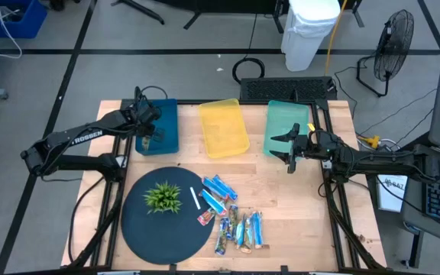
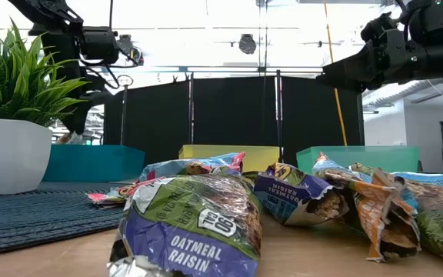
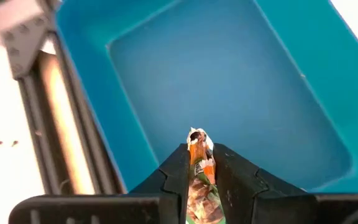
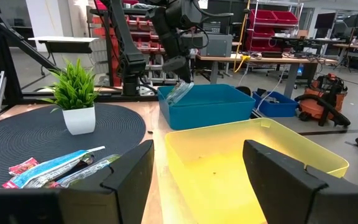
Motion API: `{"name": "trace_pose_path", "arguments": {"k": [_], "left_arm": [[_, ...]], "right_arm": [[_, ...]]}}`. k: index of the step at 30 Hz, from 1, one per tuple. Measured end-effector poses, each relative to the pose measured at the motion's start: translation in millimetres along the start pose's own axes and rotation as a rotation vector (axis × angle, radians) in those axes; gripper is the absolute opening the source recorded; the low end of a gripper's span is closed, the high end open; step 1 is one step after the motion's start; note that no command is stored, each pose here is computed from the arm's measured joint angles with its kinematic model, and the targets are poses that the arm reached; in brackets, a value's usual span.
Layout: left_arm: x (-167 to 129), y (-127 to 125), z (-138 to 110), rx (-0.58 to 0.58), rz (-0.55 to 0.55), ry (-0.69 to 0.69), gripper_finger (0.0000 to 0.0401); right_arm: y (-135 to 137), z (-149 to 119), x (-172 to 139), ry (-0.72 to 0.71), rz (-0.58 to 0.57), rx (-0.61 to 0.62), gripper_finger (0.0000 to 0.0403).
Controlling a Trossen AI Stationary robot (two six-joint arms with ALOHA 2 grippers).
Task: Pick and place Granola Bars by type
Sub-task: Put the yellow granola bar into the blue bin
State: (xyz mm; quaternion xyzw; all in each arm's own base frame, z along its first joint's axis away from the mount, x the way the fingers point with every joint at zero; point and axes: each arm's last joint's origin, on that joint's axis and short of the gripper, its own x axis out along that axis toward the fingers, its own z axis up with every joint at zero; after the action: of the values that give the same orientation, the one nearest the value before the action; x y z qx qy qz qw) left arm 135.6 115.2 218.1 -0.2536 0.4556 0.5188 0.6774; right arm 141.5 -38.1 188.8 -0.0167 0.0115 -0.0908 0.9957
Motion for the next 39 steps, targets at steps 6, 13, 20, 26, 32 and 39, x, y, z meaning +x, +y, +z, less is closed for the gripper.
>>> {"name": "trace_pose_path", "arguments": {"k": [6,13,20,26,32,39], "left_arm": [[0,1,1,-0.020,0.040,-0.021,0.0079],[0,2,1,-0.036,0.061,-0.034,0.0139],[0,3,1,-0.033,0.087,-0.048,0.0240],[0,2,2,-0.023,0.085,-0.050,0.0295],[-8,-17,9,0.010,-0.163,-0.137,0.0314],[-60,-56,16,0.301,-0.649,-0.544,0.0303]], "right_arm": [[0,0,0,0.000,0.000,0.000,0.0238],[0,0,0,0.000,0.000,0.000,0.0238],[0,0,0,0.000,0.000,0.000,0.0238],[0,0,0,0.000,0.000,0.000,0.0238],[0,0,0,0.001,0.000,0.000,0.0238],[0,0,0,0.002,0.000,0.011,0.0238]]}}
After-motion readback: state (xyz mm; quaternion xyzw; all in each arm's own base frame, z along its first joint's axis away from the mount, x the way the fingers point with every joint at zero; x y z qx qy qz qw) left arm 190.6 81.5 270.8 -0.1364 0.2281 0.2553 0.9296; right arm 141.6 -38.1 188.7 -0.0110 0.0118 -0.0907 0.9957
